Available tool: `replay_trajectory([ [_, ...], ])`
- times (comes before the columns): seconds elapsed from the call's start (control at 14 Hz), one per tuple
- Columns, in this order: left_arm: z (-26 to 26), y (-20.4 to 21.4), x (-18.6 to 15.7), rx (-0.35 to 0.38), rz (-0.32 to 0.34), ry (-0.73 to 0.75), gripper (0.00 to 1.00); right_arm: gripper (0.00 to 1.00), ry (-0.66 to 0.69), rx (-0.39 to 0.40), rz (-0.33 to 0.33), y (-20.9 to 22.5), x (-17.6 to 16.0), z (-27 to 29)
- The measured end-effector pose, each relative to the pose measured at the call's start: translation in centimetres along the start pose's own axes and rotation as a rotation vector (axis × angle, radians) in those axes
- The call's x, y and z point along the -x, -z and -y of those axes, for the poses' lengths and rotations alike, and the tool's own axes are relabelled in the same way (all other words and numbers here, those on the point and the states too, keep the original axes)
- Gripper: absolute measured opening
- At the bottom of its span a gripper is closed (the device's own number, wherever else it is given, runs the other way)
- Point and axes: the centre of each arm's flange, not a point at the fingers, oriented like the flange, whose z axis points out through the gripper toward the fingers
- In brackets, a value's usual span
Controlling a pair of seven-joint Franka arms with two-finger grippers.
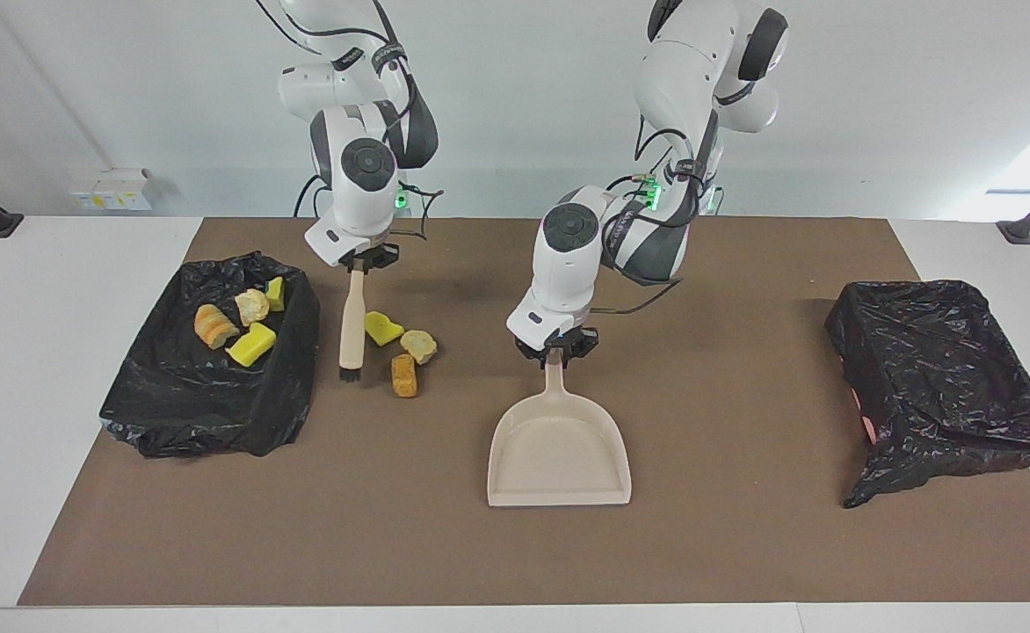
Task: Sweep and dump trash in bin
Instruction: 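Place the dustpan near the remaining pieces with the left gripper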
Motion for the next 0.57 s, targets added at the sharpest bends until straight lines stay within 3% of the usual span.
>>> replay_trajectory([
  [0.29,0.3,0.5,-0.2,0.001,-0.009,-0.041,0.31,0.26,0.028,-0.135,0.032,-0.6,-0.4,2.0],
  [0.57,4.4,3.1,-2.3,-0.003,-0.028,-0.369,0.31,0.26,0.055,-0.250,0.024,1.8,-0.5,5.4],
])
